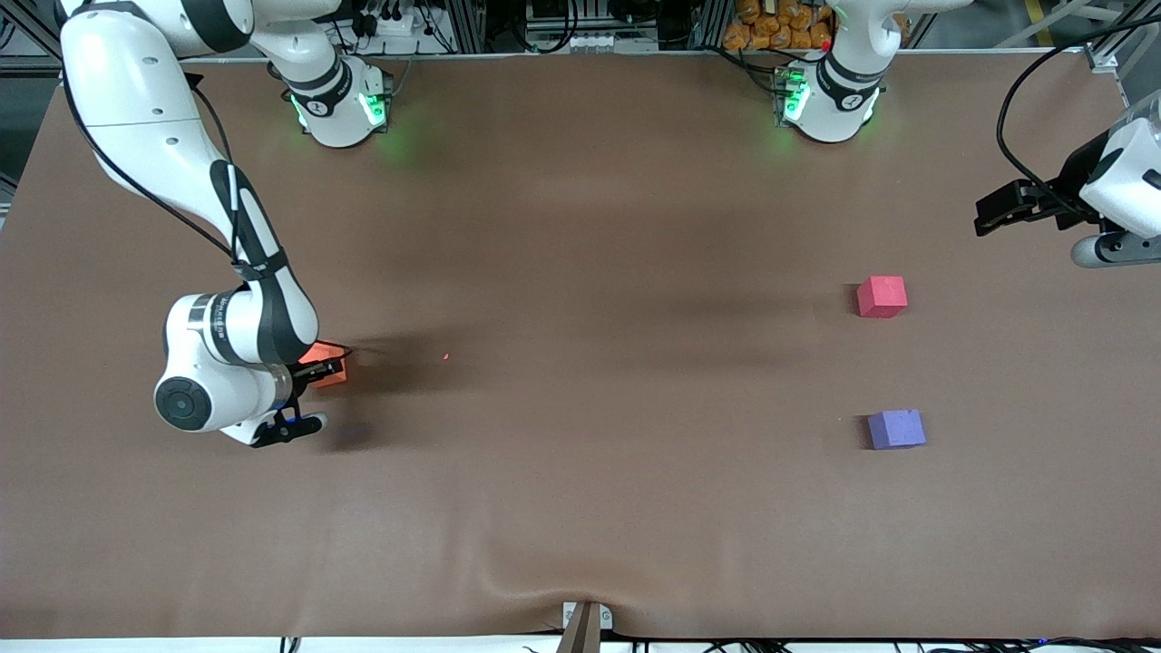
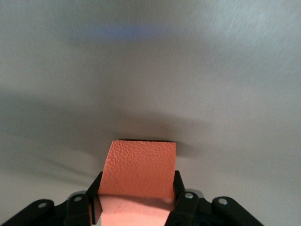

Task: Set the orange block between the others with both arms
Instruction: 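Carry the orange cube with the right gripper toward the table middle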

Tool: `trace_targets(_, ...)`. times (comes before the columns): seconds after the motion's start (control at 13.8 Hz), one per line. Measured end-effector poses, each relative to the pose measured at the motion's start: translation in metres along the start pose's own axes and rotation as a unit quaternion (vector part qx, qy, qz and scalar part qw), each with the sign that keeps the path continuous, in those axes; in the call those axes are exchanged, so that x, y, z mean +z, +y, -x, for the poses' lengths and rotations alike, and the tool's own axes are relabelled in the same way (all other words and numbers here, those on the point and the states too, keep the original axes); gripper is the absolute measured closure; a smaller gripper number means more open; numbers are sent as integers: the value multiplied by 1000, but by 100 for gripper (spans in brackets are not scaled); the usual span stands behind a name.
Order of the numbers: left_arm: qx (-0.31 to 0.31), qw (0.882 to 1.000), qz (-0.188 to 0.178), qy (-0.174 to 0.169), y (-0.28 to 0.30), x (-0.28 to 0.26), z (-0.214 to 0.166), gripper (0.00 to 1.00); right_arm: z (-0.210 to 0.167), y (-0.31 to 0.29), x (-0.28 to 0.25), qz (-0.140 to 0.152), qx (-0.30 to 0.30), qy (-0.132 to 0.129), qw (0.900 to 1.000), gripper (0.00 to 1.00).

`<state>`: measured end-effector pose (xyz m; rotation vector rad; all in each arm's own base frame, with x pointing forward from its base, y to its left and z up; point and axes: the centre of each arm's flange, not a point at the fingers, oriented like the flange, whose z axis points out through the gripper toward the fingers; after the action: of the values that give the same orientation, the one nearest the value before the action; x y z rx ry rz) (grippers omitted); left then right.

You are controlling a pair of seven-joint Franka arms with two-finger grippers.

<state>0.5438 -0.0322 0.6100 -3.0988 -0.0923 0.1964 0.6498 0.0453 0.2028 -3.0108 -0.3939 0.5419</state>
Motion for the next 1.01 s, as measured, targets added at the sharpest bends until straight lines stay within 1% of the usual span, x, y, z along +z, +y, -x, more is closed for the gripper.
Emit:
trace_targets(0.14, 0, 1000, 0, 0, 0, 0, 0, 0, -6, -7, -27, 2, -6, 19, 1000, 47)
trace_targets(0.22, 0, 1000, 0, 0, 0, 0, 0, 0, -10, -18, -42, -1, -11, 29, 1000, 47)
trace_targets(0.29, 0, 1000, 0, 0, 0, 0, 0, 0, -12, -34, -55, -14, -13, 39, 999, 47)
trace_targets(0.43, 0, 1000, 0, 0, 0, 0, 0, 0, -17, -74, -66, -58, -3, 52, 997, 47)
trace_targets(0.51, -1, 1000, 0, 0, -1, 0, 0, 0, -19, -96, -66, -77, 4, 54, 996, 47)
trace_targets(0.58, -1, 1000, 0, 0, -1, 0, 0, 0, -20, -118, -65, -90, 9, 52, 995, 47)
trace_targets(0.65, -1, 1000, 0, 0, -1, 0, 0, 0, -21, -142, -63, -96, 14, 48, 994, 47)
trace_targets(0.87, -1, 1000, 0, 0, -1, 0, 0, 0, -17, -231, -55, -86, 51, 34, 994, 47)
trace_targets(1.01, -1, 1000, 0, -1, -2, 0, 0, 0, -11, -282, -53, -83, 67, 32, 994, 47)
